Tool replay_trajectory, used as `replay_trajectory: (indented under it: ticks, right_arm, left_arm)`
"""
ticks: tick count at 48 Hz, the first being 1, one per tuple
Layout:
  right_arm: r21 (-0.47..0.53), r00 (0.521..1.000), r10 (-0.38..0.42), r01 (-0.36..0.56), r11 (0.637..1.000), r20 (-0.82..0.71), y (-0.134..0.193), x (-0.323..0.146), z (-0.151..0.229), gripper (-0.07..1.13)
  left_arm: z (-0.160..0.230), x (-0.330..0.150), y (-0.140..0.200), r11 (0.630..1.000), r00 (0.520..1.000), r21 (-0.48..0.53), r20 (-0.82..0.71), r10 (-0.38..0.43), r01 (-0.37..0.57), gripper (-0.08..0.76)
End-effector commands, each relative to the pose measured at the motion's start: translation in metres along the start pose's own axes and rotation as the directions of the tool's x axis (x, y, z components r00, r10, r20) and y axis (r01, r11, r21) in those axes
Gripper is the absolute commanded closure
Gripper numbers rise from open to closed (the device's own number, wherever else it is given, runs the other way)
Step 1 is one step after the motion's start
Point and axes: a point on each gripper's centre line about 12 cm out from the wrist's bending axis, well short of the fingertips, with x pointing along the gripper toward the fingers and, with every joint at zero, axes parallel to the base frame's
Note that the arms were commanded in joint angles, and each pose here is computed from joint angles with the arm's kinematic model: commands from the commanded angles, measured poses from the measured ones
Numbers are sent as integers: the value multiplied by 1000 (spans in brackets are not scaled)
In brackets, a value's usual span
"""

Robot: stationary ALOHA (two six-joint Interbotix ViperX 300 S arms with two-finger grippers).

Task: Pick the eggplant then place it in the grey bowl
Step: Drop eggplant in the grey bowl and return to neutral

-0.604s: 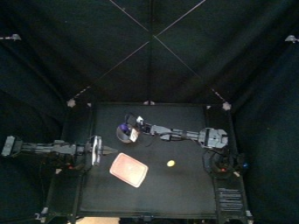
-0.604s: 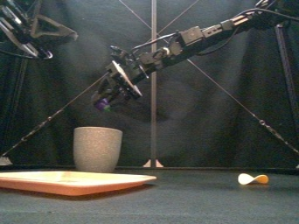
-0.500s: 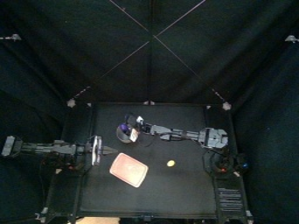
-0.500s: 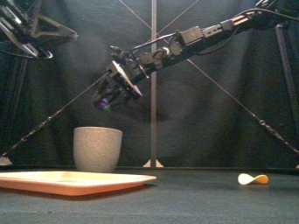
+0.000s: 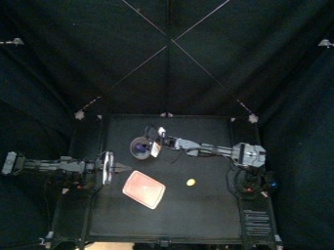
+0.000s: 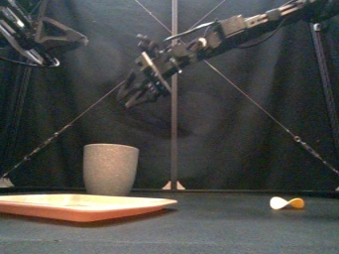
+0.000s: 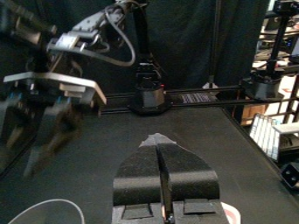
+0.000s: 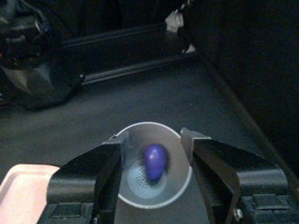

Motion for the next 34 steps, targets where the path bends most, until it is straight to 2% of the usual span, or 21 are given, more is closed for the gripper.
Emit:
replay_trajectory:
  ticks: [1,9,20,25,34]
  right_arm:
    - [-13,996,-9,10,1000,88,-5,-62,28,191]
    - [-7,978,21,-20,1000,207,-1,-137,18,191]
    - [-24,897,81,-79,997,434,8,-235,-15,191]
    - [-16,874,80,-83,996,480,6,-278,-37,191]
    - [17,857,81,-104,994,508,5,-325,-72,191]
  left_arm:
    - [4,1,1,1000,1000,0,12,4,-4,696]
    - [4,1,1,1000,1000,0,12,5,-5,696]
    - [5,0,2,1000,1000,2,18,7,-7,696]
    - [6,0,2,1000,1000,4,21,8,-8,696]
    - [8,-1,4,1000,999,4,29,20,-20,696]
